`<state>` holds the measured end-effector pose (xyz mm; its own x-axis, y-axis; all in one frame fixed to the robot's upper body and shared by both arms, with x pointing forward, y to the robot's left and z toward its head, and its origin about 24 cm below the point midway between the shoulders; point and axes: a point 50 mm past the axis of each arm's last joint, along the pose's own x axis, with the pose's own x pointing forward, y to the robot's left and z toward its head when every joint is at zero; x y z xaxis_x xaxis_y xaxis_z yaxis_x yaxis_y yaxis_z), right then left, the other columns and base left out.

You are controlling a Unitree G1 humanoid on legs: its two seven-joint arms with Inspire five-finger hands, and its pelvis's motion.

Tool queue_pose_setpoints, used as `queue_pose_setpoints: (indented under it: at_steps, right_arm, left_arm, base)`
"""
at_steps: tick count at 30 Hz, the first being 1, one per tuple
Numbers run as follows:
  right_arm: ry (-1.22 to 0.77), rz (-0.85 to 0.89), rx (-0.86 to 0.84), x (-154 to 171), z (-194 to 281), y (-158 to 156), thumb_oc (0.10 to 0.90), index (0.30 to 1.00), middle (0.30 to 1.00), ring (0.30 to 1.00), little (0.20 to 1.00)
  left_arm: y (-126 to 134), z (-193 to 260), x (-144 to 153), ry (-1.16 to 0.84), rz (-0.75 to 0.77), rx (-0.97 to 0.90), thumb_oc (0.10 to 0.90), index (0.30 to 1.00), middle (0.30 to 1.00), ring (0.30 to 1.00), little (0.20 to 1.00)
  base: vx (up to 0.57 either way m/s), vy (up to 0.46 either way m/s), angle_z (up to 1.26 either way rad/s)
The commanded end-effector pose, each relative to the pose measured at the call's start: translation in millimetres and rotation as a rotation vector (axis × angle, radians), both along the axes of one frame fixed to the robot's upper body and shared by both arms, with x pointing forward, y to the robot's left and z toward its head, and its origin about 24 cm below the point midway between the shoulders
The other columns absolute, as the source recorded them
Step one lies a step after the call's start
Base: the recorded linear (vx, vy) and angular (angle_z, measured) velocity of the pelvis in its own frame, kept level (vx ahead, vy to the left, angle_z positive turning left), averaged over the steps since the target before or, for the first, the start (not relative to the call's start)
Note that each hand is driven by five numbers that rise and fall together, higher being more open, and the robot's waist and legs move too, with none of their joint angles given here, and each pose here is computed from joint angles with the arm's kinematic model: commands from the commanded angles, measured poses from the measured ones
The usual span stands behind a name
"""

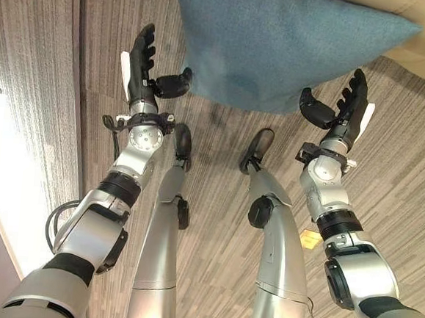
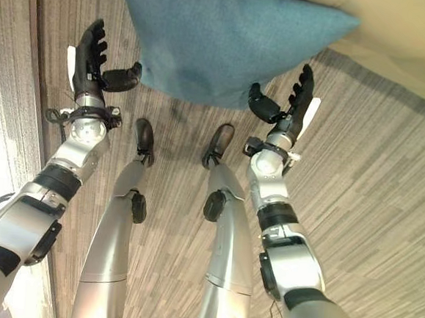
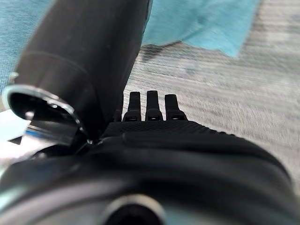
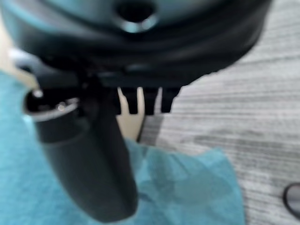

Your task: Pick up all the scattered cushions and arrange them neatly on the sofa.

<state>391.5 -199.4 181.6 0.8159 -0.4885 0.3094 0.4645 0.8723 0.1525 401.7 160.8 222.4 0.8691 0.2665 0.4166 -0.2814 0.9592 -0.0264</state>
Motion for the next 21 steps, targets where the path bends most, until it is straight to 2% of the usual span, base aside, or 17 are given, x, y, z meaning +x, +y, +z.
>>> queue_pose_setpoints:
  at_steps: [1,12,20,21]
  right_arm:
    - [-0.032,0.022,0.023,-10.8,-20.0,-0.9,0.8,0.9,0.9,0.9,0.9]
    - [-0.144,0.057,-0.042,2.0,35.1,5.8,0.8,0.9,0.9,0.9,0.9]
    - [-0.225,0.173,-0.115,7.1,72.0,36.8,0.8,0.9,0.9,0.9,0.9]
    - [-0.245,0.211,-0.126,6.6,78.1,46.1,0.8,0.9,0.9,0.9,0.9]
  left_arm:
    - [7.1,-27.9,-8.2,-0.006,0.011,-0.07,0.8,0.9,0.9,0.9,0.9]
    - [-10.4,13.9,-1.7,-0.096,-0.031,-0.018,0.8,0.9,0.9,0.9,0.9]
    - [-37.1,36.5,-0.7,-0.146,-0.122,-0.006,0.8,0.9,0.9,0.9,0.9]
    - [-47.2,40.8,-3.1,-0.168,-0.177,-0.03,0.8,0.9,0.9,0.9,0.9]
  base:
    - [0.0,0.0,0.0]
    - [0.0,0.0,0.0]
    - [0.0,0.0,0.0]
    - [0.0,0.0,0.0]
